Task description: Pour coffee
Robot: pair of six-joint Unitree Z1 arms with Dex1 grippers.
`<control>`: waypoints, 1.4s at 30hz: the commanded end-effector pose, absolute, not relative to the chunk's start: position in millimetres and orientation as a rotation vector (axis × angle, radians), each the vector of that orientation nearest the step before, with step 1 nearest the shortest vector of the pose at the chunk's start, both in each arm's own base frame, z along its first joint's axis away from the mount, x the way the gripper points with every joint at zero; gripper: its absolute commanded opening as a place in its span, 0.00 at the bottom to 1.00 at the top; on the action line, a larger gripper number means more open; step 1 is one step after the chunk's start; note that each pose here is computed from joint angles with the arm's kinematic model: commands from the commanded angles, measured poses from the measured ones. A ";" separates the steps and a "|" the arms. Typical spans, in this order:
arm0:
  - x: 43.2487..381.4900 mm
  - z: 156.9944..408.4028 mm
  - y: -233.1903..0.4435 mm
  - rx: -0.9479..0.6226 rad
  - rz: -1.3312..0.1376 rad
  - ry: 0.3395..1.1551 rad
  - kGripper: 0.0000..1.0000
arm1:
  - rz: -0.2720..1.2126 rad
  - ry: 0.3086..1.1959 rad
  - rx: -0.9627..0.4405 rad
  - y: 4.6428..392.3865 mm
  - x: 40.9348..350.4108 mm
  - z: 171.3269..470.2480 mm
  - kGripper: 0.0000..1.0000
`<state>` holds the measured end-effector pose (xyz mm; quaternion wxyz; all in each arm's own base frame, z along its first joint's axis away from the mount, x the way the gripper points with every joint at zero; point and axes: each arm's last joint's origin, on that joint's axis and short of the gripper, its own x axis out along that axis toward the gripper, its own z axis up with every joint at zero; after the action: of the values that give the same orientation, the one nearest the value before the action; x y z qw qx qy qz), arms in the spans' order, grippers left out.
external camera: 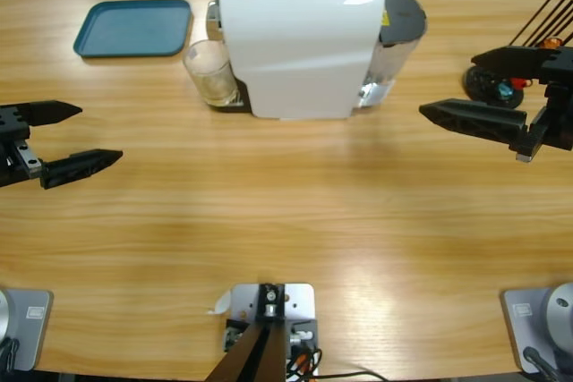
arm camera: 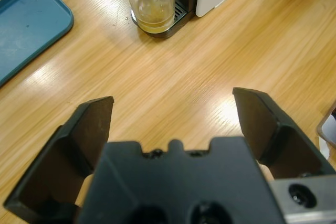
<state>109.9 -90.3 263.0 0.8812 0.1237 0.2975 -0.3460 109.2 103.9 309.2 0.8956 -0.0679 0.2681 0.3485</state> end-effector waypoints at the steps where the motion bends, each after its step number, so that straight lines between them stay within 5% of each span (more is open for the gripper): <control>1: 108.2 250.6 -91.1 0.263 -0.719 0.669 1.00 | 0.712 0.571 -0.157 100.2 104.4 300.4 1.00; 36: 107.6 248.7 -93.7 0.267 -0.733 0.681 1.00 | 0.701 0.596 -0.163 104.3 109.1 296.4 1.00; 42: 120.0 263.8 -106.3 0.254 -0.772 0.648 0.98 | 0.703 0.590 -0.160 102.6 107.2 296.9 1.00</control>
<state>108.4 -93.1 262.2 0.8774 0.1218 0.3006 -0.3535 109.7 103.7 309.1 0.8973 -0.0691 0.2677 0.3442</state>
